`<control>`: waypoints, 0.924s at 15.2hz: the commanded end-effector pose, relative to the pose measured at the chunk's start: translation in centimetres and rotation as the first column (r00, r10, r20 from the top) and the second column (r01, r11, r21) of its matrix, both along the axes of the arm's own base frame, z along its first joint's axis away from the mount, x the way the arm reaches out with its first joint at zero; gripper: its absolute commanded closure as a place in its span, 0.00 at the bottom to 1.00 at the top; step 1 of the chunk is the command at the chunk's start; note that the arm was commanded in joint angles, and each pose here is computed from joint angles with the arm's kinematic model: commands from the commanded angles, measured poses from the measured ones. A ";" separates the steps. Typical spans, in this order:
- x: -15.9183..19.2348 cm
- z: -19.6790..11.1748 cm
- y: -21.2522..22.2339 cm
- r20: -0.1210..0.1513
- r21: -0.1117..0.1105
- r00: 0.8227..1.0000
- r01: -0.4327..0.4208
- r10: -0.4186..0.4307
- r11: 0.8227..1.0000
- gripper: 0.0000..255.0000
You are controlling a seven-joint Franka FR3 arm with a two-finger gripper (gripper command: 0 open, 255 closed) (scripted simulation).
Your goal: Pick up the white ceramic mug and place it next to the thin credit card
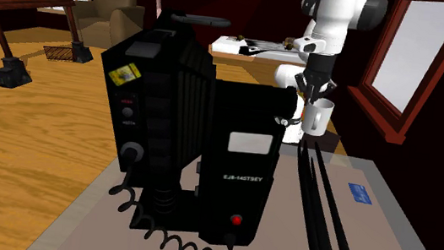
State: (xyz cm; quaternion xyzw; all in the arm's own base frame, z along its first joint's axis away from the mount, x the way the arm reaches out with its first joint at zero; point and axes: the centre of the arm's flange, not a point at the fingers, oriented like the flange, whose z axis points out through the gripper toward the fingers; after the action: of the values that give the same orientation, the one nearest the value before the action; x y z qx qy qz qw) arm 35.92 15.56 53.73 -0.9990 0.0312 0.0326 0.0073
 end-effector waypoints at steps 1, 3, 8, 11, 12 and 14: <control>-1.7 0.0 2.0 -0.001 0.000 1.000 0.001 -0.001 1.000 1.00; -3.5 0.1 3.9 -0.001 0.000 1.000 0.001 -0.001 1.000 1.00; -8.0 0.1 8.7 -0.001 0.000 1.000 0.001 -0.001 1.000 1.00; -10.7 0.1 11.6 -0.001 0.000 1.000 0.001 -0.001 1.000 1.00; -11.6 0.1 12.6 -0.001 0.000 1.000 0.001 -0.001 1.000 1.00; -13.4 0.1 14.5 -0.001 0.000 1.000 0.001 -0.001 1.000 1.00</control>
State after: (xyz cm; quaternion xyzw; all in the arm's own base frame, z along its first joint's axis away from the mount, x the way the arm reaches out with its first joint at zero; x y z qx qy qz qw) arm 23.26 29.23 53.85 -0.9990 0.0310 0.0325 0.0068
